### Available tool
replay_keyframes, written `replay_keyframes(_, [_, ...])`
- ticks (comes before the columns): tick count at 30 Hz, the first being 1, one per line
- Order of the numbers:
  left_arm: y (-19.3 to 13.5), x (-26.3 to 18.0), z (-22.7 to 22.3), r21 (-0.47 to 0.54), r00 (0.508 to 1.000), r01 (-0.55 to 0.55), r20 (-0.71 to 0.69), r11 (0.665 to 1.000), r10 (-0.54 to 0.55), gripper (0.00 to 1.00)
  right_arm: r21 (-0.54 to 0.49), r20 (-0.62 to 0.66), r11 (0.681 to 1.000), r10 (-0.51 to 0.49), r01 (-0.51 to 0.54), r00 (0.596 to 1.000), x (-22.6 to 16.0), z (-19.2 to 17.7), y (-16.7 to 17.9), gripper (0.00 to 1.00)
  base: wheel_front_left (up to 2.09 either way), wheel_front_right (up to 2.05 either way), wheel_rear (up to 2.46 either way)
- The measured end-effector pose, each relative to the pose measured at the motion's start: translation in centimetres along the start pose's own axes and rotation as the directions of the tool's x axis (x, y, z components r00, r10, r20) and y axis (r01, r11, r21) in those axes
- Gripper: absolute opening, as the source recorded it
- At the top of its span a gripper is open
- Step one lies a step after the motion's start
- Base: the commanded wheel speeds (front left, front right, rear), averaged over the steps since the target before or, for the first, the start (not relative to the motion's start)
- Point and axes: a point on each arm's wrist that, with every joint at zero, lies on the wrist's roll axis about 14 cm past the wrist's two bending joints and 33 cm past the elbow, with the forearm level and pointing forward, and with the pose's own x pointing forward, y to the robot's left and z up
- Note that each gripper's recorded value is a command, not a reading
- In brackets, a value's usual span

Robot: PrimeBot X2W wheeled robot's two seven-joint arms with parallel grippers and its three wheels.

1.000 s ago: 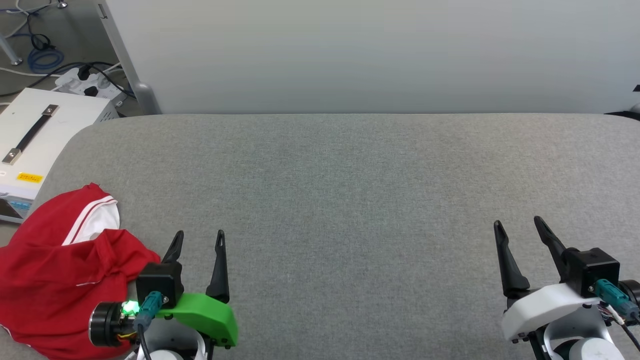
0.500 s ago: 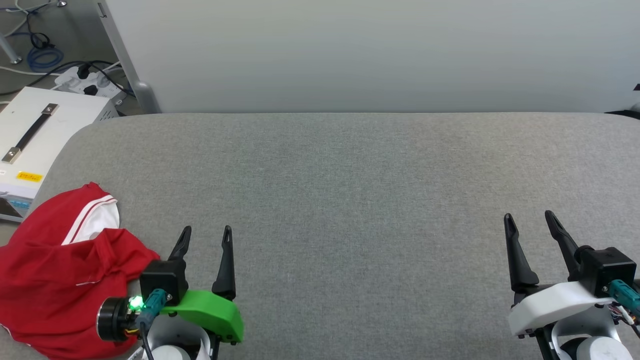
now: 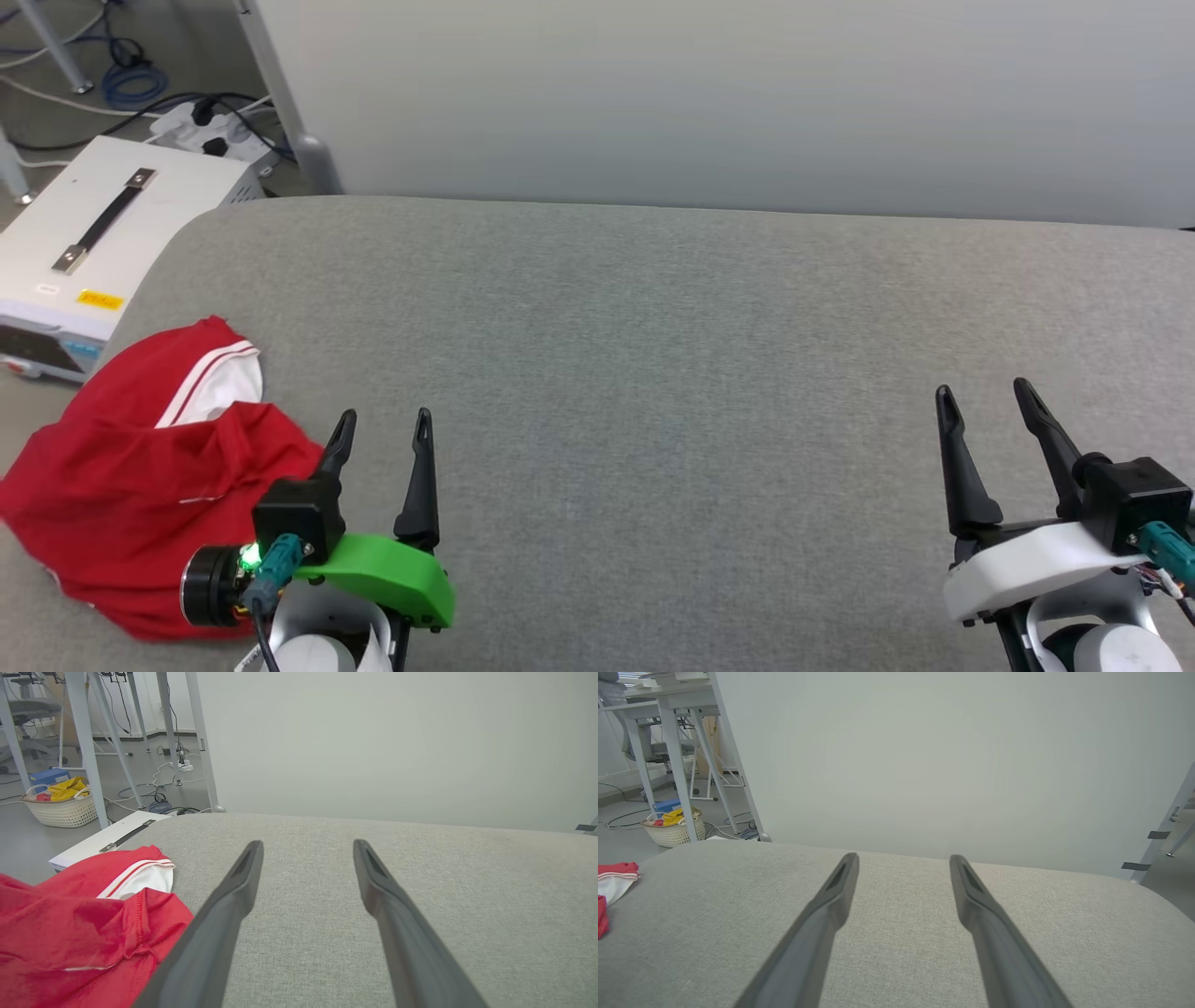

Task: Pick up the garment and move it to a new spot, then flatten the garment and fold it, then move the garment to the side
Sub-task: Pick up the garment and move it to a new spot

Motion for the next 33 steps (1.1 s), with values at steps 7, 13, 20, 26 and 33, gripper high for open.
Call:
replay_keyframes(7, [2.5, -1.3, 0.2, -0.021, 0.997, -0.079, 0.01, 0.997, 0.079, 1.0, 0.015, 0.009, 0.996, 0.09, -0.091, 0.996, 1.3, 0.0, 3.0, 1.0, 0.0, 0.0, 0.0])
replay_keyframes(13, [5.1, -2.9, 0.5, -0.03, 0.987, -0.159, 0.025, 0.987, 0.16, 1.0, 0.025, 0.018, 0.984, 0.179, -0.179, 0.984, 2.4, 0.1, 5.9, 1.0, 0.0, 0.0, 0.0])
replay_keyframes(20, [8.0, -5.1, 0.9, -0.027, 0.966, -0.252, 0.044, 0.967, 0.253, 1.0, 0.04, 0.023, 0.954, 0.295, -0.296, 0.955, 3.2, 0.0, 10.1, 1.0, 0.0, 0.0, 0.0])
replay_keyframes(26, [10.2, -7.1, 1.3, -0.027, 0.944, -0.324, 0.059, 0.946, 0.325, 1.0, 0.051, 0.038, 0.924, 0.377, -0.379, 0.925, 3.6, 0.2, 13.1, 1.0, 0.0, 0.0, 0.0])
replay_keyframes(33, [11.9, -9.2, 1.5, -0.041, 0.918, -0.389, 0.072, 0.92, 0.391, 1.0, 0.062, 0.055, 0.892, 0.445, -0.448, 0.894, 4.1, 0.5, 15.7, 1.0, 0.0, 0.0, 0.0])
